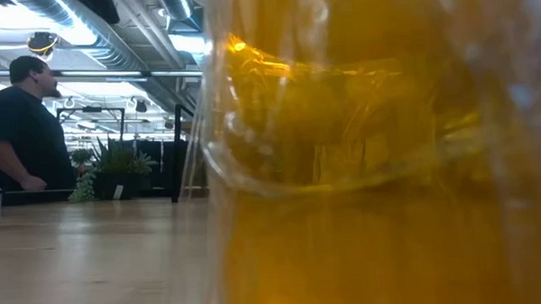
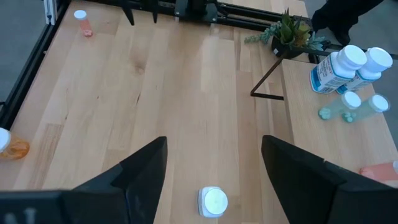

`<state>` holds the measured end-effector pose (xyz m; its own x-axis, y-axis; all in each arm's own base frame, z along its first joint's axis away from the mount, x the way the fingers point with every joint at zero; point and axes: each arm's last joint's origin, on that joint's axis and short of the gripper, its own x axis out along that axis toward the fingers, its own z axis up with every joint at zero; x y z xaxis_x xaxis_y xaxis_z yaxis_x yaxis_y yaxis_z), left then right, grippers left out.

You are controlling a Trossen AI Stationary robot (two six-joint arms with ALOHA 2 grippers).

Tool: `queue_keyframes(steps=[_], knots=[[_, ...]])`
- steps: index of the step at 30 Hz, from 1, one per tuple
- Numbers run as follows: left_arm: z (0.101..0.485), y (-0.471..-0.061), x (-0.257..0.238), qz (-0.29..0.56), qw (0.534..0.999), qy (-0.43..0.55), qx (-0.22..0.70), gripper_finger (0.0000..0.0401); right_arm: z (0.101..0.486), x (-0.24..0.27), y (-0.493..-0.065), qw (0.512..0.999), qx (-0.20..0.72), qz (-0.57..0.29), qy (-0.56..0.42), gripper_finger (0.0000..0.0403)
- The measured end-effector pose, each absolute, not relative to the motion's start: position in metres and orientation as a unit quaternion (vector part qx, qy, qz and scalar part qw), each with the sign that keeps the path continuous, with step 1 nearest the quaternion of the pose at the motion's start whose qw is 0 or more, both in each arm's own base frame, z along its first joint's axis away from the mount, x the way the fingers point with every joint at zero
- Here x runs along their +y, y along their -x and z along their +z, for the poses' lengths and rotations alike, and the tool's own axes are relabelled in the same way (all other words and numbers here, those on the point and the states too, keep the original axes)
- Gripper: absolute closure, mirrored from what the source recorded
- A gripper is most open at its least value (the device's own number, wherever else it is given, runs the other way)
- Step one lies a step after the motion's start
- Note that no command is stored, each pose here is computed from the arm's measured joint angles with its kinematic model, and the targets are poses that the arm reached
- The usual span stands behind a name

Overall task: Pick and place medicine bottles onto shelf by color
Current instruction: Put the right pink pill bottle on the shelf aligned with the other pink pill bottle

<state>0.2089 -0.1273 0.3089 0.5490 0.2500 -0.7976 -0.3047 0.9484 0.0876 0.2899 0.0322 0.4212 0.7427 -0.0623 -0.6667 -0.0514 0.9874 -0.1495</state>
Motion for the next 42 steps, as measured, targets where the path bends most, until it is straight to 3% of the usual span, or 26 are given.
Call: queue_keyframes(steps=[10,16,21,28,36,42], knots=[[0.31,-0.203,-0.136,0.18,0.89,0.049,0.417,0.0252,0.42,0.033,-0.289,0.928,0.364,0.003,0.082,0.0139],[0.31,-0.203,-0.136,0.186,0.892,0.046,0.41,0.0252,0.41,0.056,-0.274,0.89,0.435,0.11,0.075,0.0139],[0.311,-0.203,-0.136,0.203,0.893,0.061,0.397,0.0252,0.403,0.092,-0.254,0.859,0.491,0.136,0.055,0.0139],[0.311,-0.203,-0.135,0.207,0.894,0.063,0.392,0.0252,0.398,0.138,-0.224,0.832,0.546,0.1,-0.011,0.0139],[0.312,-0.205,-0.135,0.224,0.9,0.065,0.368,0.0252,0.391,0.167,-0.179,0.763,0.626,-0.047,-0.154,0.0139],[0.312,-0.205,-0.135,0.228,0.901,0.064,0.362,0.0252,0.377,0.188,-0.161,0.74,0.641,-0.084,-0.187,0.0139]])
